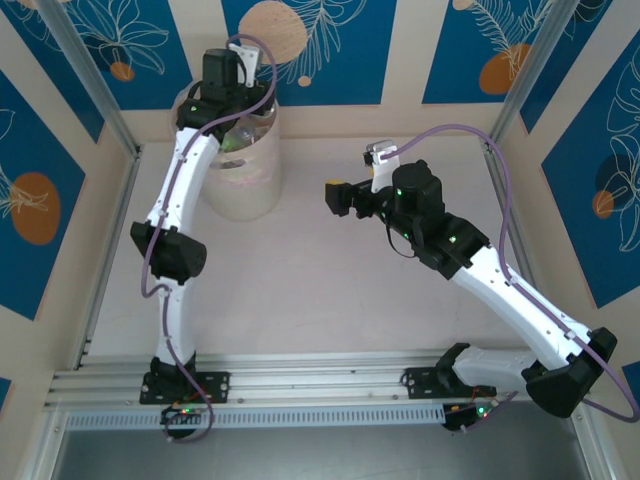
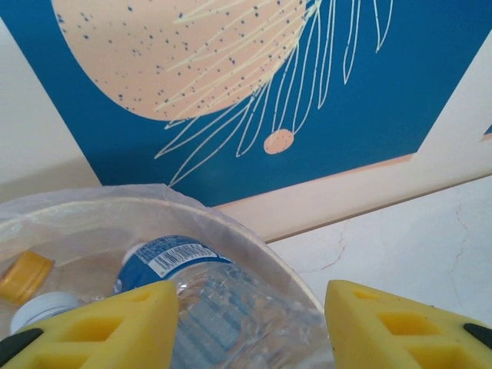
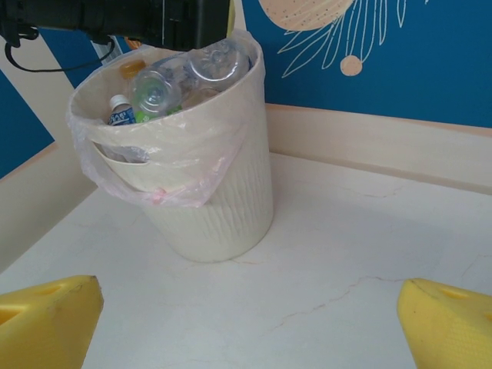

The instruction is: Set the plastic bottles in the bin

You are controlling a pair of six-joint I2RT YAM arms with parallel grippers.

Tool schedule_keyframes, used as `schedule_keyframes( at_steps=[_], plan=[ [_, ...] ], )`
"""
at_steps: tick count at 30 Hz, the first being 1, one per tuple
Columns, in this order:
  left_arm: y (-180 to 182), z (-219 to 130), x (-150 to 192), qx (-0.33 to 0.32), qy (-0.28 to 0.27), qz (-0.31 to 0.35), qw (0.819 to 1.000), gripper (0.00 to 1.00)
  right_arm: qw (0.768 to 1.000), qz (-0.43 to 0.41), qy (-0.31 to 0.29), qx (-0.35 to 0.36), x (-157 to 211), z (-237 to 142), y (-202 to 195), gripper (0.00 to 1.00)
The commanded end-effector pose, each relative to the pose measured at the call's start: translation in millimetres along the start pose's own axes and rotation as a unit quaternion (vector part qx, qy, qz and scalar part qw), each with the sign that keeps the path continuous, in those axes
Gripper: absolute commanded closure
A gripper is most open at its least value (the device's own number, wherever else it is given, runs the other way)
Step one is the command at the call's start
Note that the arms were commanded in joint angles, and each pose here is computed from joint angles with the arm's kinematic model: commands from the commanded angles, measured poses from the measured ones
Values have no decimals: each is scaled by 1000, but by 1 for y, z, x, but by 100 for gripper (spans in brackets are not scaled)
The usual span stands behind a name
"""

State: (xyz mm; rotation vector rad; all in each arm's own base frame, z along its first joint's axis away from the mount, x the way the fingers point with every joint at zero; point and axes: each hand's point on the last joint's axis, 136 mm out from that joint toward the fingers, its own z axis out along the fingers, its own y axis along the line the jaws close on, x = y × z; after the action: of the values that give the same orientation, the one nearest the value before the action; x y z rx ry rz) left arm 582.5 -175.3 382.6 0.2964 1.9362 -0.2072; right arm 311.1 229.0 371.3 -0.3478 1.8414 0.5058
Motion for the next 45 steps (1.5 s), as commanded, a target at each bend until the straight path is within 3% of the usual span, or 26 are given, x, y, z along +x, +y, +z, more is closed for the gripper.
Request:
schedule_keyframes(
  at_steps=[1,3,8,17,22,30,39,45],
  plan=[
    [7,-41,-49,-14,-65,-11,998,45,1000,-1,-19,25,-10,-12,-11,1],
    [7,-59,-70,-16,-97,-17,995,37,999,-3,-21,38,-12,-15,-16,1],
    [15,-103,-100,-38,-138,-21,989,30,997,-2,-19,73,-11,-26,-33,1],
    [25,-173,-78,-67,-110,-47,991,13,987,20,-33,154,-1,-68,-74,1],
    [26,-224,-37,-73,-106,-87,988,0,975,30,-20,219,19,-95,-101,1],
    [43,-280,75,-129,-95,-120,980,0,954,22,8,298,61,-119,-135,1],
    [76,-265,184,-235,-55,-71,968,0,946,-24,11,325,93,-104,-161,1],
    [98,-248,220,-262,-66,-34,962,0,951,-4,6,309,115,-84,-185,1]
  ],
)
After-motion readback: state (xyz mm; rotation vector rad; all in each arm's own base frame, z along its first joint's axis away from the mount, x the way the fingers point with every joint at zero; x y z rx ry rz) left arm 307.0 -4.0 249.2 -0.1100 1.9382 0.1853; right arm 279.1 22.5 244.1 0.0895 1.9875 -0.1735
